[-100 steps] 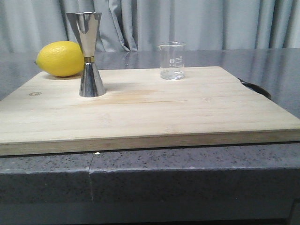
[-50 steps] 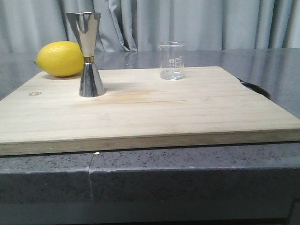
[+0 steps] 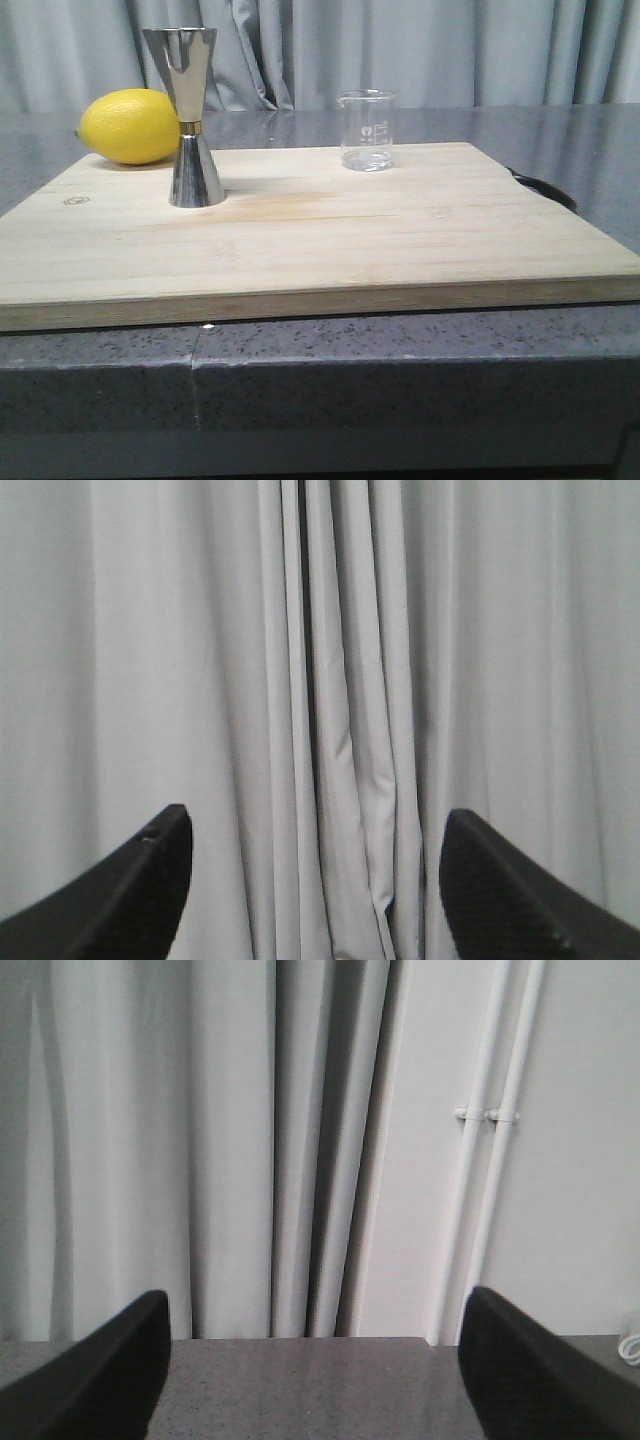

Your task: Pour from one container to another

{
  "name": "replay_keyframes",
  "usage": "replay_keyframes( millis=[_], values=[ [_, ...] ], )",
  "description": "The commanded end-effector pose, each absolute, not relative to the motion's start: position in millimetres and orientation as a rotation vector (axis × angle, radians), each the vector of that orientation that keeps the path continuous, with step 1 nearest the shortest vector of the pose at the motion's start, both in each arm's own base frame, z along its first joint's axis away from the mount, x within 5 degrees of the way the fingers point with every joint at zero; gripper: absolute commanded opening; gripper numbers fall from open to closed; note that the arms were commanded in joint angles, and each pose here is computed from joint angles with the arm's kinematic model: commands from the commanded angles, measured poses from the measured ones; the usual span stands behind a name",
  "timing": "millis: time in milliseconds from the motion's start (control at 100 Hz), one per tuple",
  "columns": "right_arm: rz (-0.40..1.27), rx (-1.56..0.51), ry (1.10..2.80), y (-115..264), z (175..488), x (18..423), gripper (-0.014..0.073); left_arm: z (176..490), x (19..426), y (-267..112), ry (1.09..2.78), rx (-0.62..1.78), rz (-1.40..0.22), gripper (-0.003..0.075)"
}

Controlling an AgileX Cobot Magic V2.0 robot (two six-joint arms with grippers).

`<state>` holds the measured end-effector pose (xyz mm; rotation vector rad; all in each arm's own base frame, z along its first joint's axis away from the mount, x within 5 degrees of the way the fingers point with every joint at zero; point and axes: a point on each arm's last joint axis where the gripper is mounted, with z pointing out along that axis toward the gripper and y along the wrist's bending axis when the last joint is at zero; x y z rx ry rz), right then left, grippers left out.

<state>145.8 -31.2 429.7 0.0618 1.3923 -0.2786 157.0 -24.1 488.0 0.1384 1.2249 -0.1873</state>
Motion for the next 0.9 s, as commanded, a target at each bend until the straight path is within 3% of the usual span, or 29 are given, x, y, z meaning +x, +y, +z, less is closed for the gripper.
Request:
replay_keyframes(
  millis=[0, 250, 570, 890],
  values=[
    [-0.291, 0.056, 1.263, -25.4, 446.7, 117.4, 0.0533, 482.0, 138.6, -24.4, 1.207, 0.137, -0.212, 0.0472],
    [-0.22, 0.008, 1.188, -8.4, 418.5, 63.4, 0.0533, 417.4, 99.0, -20.8, 1.266, 0.13, -0.215, 0.0472],
    [-0.086, -0.012, 1.334, -2.1, 345.2, 40.3, 0.0528, 332.1, 72.2, -13.9, 1.362, 0.085, -0.182, 0.0472],
    [-0.047, 0.012, 1.434, -1.6, 305.7, 40.4, 0.0303, 278.5, 72.3, -12.6, 1.472, 0.064, -0.18, 0.0448]
  ],
)
